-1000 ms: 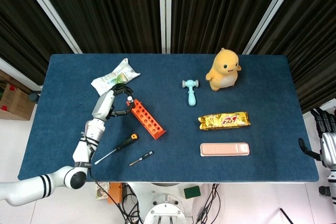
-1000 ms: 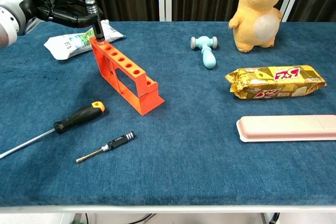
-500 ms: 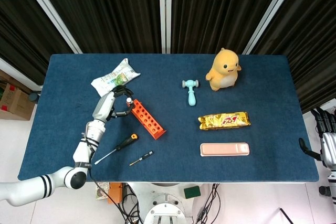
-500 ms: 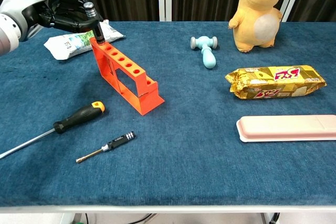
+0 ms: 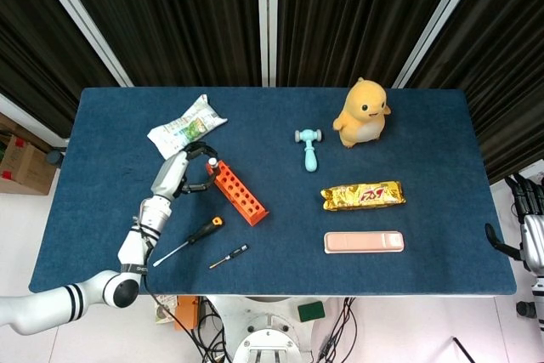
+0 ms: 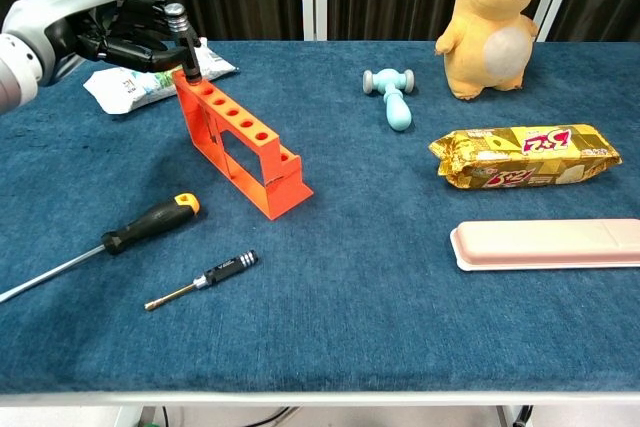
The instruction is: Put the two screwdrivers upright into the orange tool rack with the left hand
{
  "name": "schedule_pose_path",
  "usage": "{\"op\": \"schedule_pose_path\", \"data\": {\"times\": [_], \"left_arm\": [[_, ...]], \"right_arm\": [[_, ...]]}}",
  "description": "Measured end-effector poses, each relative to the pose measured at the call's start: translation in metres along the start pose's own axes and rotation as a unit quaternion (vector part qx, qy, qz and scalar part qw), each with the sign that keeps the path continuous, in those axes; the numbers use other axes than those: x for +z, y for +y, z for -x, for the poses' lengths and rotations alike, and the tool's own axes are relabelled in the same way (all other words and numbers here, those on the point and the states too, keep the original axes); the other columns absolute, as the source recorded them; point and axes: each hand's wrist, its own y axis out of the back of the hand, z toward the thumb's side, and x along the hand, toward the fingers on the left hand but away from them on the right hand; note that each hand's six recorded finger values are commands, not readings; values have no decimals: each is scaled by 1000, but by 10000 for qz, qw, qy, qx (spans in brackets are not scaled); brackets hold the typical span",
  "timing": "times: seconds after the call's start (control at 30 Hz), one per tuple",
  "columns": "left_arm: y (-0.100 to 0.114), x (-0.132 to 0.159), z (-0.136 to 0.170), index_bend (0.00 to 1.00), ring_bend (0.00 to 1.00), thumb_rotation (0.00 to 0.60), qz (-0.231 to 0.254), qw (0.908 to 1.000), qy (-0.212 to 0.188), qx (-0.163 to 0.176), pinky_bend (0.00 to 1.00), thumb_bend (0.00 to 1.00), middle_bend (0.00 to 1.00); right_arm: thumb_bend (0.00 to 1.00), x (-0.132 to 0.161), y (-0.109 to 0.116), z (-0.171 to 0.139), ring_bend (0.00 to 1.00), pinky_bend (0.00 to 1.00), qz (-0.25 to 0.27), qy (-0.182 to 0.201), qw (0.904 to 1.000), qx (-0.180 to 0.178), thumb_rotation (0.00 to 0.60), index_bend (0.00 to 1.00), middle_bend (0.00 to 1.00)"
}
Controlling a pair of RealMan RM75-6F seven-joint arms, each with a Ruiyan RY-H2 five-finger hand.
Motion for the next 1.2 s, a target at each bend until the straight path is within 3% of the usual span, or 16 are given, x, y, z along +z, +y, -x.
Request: {"op": "schedule_pose_path", "data": {"times": [0.1,0.37,0.53,0.67,0.8,0.93,1.07,1.2], "left_arm": [[0,0,0,199,127,563,2,10000,-15,-6,163,423,282],[2,4,5,125,107,540,49,9999,-98,21,161,414,228],[14,12,16,124,81,526,13,9995,-269,161,158,328,165],[35,7,37,179,79,521,-226,9985,-245,439,158,286,154],[58,-8,67,222,80,515,-726,9947,32,723,159,287,160],[67,-25,93,232,80,515,-1227,9884,454,769,160,288,172],[66,-42,111,264,80,520,-1686,9792,920,655,160,285,175],[51,-59,124,267,81,518,-2123,9683,1276,311,159,258,184]], "right_arm": [[361,0,0,0,0,0,0,-8,10000,-2,600,0,0],[361,-1,1,0,0,0,7,-25,10000,-13,600,0,0],[361,-3,3,0,0,0,43,-75,10000,-46,600,0,0],[361,-8,7,2,0,0,117,-172,9997,-109,600,0,0],[361,-7,12,0,0,0,172,-126,9996,-200,600,0,0],[361,-8,15,-1,0,0,224,-118,9993,-289,600,0,0],[362,-11,18,0,0,0,247,-188,9988,-366,600,0,0],[360,-10,20,-2,0,0,251,-152,9987,-426,600,0,0]]}}
